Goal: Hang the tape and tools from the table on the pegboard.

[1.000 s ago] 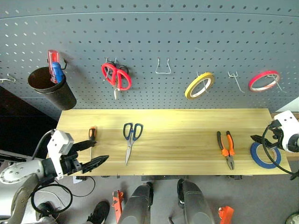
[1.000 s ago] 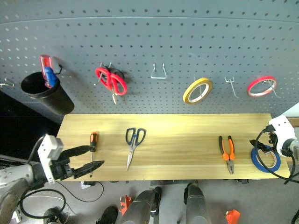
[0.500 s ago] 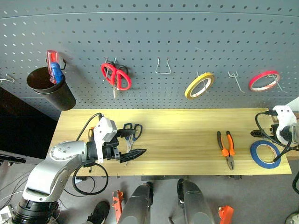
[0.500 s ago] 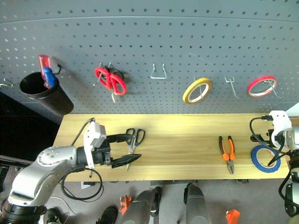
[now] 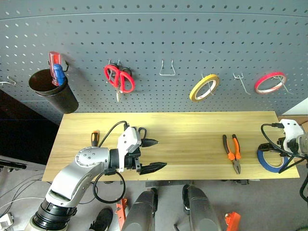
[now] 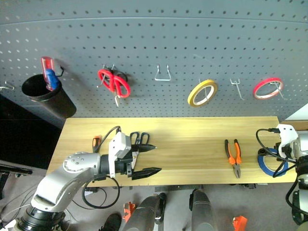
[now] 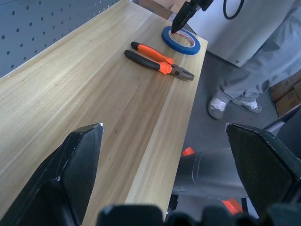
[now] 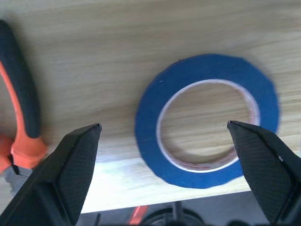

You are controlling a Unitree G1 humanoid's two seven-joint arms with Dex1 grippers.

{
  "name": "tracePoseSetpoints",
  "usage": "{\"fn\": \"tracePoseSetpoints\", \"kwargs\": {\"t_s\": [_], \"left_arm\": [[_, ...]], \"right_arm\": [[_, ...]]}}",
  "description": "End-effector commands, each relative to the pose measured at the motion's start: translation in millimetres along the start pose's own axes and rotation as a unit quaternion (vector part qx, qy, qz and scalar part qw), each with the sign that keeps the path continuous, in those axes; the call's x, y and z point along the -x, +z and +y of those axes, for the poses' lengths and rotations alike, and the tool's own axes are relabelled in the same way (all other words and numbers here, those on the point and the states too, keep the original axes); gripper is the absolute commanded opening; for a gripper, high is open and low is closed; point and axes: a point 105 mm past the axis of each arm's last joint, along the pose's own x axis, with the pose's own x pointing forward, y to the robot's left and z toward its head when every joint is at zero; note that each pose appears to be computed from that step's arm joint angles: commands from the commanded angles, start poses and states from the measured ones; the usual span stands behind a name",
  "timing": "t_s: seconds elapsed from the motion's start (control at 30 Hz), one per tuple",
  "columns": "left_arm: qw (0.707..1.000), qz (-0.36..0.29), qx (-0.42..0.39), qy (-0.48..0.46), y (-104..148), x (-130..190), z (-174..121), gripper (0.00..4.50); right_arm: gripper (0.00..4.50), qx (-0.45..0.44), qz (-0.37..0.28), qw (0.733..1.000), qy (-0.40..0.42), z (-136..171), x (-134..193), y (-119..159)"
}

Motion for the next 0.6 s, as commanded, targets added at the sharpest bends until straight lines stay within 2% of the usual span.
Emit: {"fn": "tracePoseSetpoints", "kwargs": {"t_s": [0.03,0.6], "left_arm": [[1.000,-0.008,-0.023,0.003,8,5,-2,4.47],[0.999,0.009,-0.030,0.012,11,18,0,4.47]], "right_arm": [[4.50,-0.014,-0.003,1.000,-0.002,-2,-2,-5],[4.50,-0.032,-0.008,0.999,-0.002,15,-28,-20]]}}
